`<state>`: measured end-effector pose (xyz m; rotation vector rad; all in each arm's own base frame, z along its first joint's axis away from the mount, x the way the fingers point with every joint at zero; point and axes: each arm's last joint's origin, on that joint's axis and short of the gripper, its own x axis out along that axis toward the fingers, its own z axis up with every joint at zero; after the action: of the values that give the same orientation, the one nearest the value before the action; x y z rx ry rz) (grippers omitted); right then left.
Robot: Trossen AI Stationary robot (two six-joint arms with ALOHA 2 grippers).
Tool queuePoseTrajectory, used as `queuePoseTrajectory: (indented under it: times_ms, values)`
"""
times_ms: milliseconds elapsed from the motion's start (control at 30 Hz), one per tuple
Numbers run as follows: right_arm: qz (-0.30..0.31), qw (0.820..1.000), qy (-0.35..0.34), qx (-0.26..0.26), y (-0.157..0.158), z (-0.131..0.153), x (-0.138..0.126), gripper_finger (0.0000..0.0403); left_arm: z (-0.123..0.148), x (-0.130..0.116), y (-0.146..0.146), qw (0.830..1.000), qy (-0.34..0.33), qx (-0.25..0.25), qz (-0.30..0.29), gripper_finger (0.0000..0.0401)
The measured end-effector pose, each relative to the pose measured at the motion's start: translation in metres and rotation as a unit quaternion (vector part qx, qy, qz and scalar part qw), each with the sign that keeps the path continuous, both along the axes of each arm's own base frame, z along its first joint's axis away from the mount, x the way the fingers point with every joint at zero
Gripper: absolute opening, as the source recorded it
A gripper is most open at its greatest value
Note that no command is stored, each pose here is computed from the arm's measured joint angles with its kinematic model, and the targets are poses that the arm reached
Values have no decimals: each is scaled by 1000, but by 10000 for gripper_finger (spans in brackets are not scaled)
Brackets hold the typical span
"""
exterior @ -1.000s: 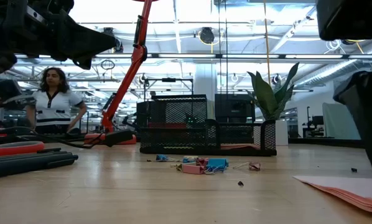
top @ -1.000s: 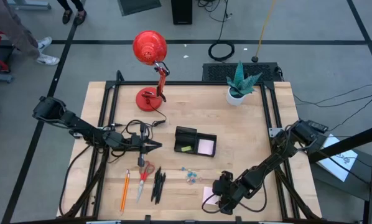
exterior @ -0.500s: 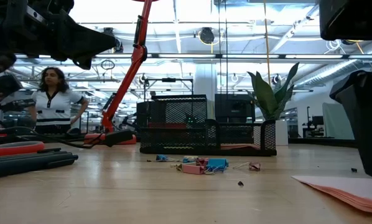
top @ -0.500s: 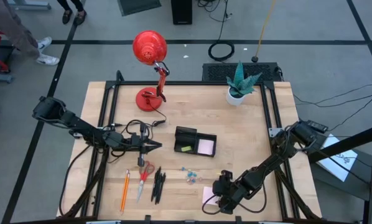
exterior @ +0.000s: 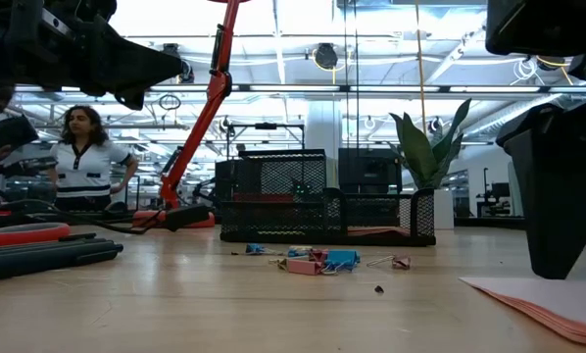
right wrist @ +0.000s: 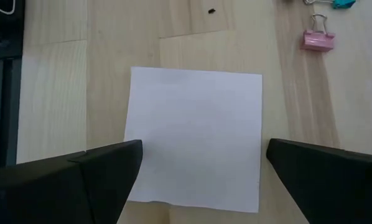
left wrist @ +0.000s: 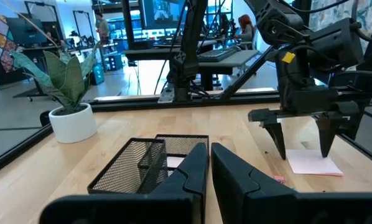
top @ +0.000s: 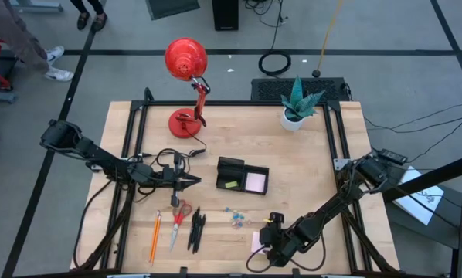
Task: Pick and place office supplies into organizer
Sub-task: Put the pink sticky note into the black desk organizer
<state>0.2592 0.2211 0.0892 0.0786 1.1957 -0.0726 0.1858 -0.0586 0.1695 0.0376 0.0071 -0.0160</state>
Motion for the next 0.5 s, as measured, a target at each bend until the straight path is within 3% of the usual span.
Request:
queuePoseTrajectory:
  times_ms: [200,500]
  values:
    - [0,1000,5,0,-1,0,-1,317,0,0,0,1000,0,0,0,31]
    - [-4,1000,14,-6,-3,-1,-2,171,0,0,0,1000,0,0,0,31]
